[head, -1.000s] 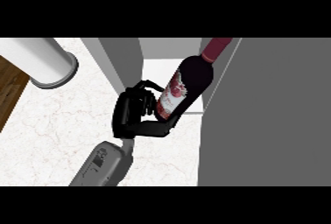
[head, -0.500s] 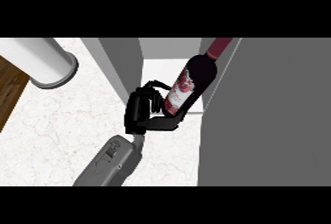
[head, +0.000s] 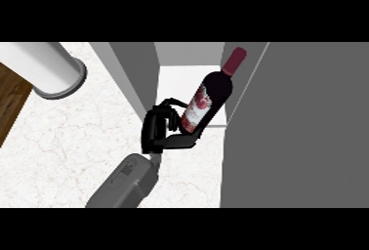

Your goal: Pick up the wine, place it into the cabinet and close the cabinet

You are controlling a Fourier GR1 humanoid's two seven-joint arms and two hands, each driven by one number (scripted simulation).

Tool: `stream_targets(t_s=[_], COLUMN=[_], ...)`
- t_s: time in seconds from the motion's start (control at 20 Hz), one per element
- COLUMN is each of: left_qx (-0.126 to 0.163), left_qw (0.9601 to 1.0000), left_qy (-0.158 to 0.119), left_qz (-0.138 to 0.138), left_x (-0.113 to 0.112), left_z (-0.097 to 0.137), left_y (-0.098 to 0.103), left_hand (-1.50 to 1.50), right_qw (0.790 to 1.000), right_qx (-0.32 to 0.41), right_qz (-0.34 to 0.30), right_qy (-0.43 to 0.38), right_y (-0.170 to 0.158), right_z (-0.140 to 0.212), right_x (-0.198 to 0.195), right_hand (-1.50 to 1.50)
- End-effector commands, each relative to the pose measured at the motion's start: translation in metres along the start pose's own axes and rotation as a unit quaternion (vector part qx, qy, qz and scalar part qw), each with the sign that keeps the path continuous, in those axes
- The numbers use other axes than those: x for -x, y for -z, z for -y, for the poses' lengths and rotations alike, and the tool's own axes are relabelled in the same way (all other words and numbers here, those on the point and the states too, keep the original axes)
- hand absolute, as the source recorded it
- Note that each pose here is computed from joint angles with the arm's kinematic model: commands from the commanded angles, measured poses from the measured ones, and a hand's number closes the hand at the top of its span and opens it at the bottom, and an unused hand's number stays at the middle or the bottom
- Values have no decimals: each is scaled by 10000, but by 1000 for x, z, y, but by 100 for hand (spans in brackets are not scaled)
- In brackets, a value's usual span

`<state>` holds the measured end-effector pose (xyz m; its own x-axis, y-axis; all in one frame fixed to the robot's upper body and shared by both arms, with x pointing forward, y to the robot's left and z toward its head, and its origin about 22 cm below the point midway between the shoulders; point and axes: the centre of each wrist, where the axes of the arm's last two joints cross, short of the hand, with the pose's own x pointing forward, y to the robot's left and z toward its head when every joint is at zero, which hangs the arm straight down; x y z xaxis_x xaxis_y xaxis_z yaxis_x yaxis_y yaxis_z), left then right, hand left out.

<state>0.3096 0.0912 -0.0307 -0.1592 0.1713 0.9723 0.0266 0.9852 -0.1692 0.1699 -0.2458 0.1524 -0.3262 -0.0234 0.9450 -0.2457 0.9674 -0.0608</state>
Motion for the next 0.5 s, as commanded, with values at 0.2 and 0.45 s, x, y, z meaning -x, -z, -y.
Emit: stream_targets(t_s=[0.2,0.45], left_qx=[-217,-136], left_qw=[9991,9969], left_qy=[-368,-764], left_qz=[-20,-139], left_x=[27,35], left_z=[-15,-28], left_y=[1,10], left_hand=[150,150], right_qw=[9999,9999], right_qx=[78,86], right_qz=[-67,12], right_qy=[35,107], right_y=[-4,2], right_z=[9,20], right_x=[8,5], right_hand=[-150,-150])
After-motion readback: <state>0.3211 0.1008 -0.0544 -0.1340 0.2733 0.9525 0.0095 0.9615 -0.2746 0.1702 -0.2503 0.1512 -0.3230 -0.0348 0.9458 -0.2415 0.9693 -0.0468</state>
